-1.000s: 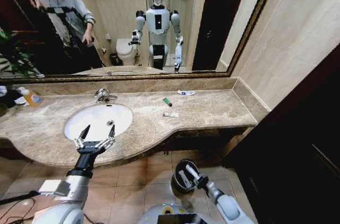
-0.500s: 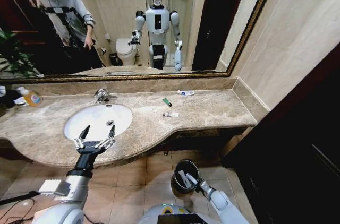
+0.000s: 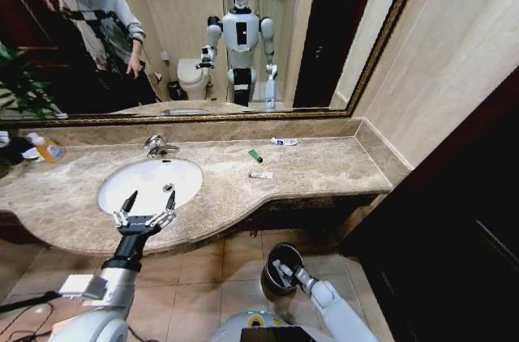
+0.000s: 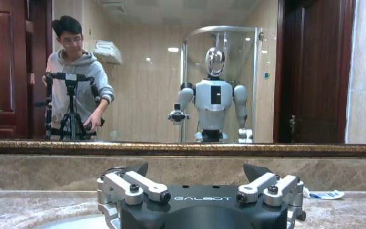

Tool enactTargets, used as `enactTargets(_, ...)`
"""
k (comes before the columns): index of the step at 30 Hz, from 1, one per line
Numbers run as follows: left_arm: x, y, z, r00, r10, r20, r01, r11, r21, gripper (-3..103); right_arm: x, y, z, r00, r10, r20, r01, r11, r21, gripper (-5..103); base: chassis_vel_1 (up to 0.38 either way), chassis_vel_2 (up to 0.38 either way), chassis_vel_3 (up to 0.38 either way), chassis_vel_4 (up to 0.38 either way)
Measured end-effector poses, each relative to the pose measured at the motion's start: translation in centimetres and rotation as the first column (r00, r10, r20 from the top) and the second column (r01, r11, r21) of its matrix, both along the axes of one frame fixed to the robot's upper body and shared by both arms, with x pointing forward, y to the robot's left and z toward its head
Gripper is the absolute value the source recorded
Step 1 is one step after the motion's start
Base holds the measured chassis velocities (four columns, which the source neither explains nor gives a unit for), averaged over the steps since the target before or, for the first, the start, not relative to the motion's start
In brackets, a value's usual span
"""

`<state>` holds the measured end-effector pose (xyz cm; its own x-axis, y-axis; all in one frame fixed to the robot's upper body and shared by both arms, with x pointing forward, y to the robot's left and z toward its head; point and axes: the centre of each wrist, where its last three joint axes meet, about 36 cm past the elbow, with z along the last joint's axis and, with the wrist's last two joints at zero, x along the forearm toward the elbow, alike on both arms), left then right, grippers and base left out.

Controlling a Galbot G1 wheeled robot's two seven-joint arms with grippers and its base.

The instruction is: Pick up the trash from the sink and place it in the trash bin.

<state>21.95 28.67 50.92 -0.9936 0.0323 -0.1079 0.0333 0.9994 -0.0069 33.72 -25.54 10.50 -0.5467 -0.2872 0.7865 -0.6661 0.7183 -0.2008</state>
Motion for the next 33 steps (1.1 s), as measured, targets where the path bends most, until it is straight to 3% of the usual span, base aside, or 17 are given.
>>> enactTargets(6,0.0,0.0,0.0,1.000,0.000,0.000,0.000,1.000,0.000,100,-0.3,-0.4,0.2,1.000,-0.008,0.002,0.008,1.000,-0.001,78,0.000,0.000,0.000,0.000)
enactTargets(10,0.0,0.0,0.0,1.000,0.000,0.000,0.000,1.000,0.000,100,-0.9,-0.8,0.3,1.000,-0.022,0.003,0.022,1.000,0.002,97,0.000,0.000,0.000,0.000)
enactTargets(26,0.0,0.0,0.0,1.000,0.000,0.000,0.000,1.000,0.000,100,-1.8,-1.0,1.0,0.999,-0.047,0.017,0.046,0.999,0.022,100,0.000,0.000,0.000,0.000)
enactTargets(28,0.0,0.0,0.0,1.000,0.000,0.000,0.000,1.000,0.000,100,-1.6,-1.4,2.2,0.989,-0.142,0.042,0.138,0.987,0.086,100,0.000,0.000,0.000,0.000)
enactTargets(31,0.0,0.0,0.0,1.000,0.000,0.000,0.000,1.000,0.000,100,-1.4,-1.5,3.3,0.977,-0.204,0.061,0.194,0.972,0.129,100,0.000,0.000,0.000,0.000)
enactTargets(33,0.0,0.0,0.0,1.000,0.000,0.000,0.000,1.000,0.000,100,-1.4,-2.6,5.6,0.945,-0.314,0.095,0.290,0.935,0.204,100,0.000,0.000,0.000,0.000)
